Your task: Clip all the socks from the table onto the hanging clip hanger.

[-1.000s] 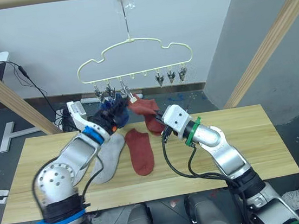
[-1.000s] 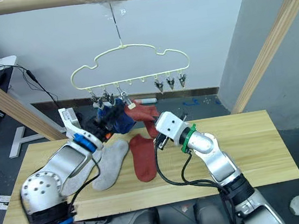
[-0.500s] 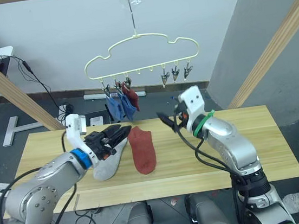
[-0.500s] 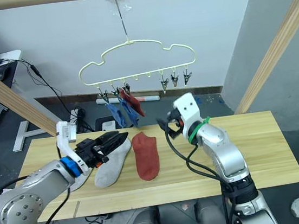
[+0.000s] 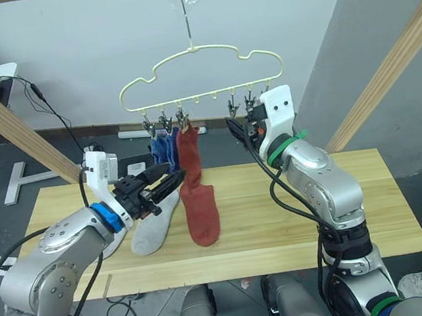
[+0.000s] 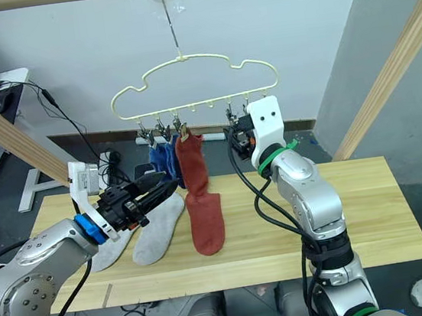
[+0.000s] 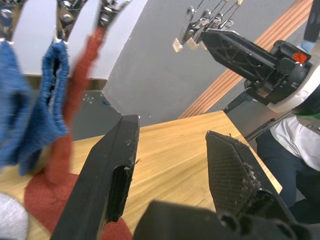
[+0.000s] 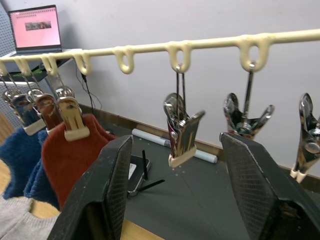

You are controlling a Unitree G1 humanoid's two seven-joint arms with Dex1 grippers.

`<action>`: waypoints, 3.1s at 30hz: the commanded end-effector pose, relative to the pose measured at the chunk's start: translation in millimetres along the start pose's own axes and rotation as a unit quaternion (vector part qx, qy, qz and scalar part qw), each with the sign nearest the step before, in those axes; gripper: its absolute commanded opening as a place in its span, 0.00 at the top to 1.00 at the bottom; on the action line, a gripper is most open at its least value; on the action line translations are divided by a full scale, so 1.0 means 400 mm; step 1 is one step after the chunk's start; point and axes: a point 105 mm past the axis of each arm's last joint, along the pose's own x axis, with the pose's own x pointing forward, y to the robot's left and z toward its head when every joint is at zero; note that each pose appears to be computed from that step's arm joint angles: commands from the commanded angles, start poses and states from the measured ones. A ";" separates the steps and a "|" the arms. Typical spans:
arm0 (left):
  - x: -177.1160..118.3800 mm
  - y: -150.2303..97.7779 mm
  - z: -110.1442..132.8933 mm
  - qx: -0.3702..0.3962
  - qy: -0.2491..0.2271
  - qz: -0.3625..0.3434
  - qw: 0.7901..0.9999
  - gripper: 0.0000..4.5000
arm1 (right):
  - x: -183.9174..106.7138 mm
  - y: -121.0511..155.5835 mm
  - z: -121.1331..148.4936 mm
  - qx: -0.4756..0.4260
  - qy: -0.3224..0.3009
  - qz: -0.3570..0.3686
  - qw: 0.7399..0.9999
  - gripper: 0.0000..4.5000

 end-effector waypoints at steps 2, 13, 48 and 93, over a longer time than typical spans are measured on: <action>0.000 -0.025 0.025 0.025 -0.018 -0.012 0.999 0.46 | 0.006 0.020 0.036 0.004 -0.027 0.010 1.000 0.55; 0.004 -0.035 0.055 0.034 -0.044 -0.016 0.998 0.46 | 0.027 0.037 0.035 0.019 -0.026 0.009 0.999 0.62; 0.018 -0.079 0.124 0.028 -0.091 -0.041 0.995 0.46 | 0.080 0.039 0.062 0.015 -0.060 -0.004 0.998 0.62; 0.030 -0.079 0.133 0.011 -0.099 -0.047 0.994 0.46 | 0.093 0.010 0.061 0.012 -0.053 -0.008 0.999 1.00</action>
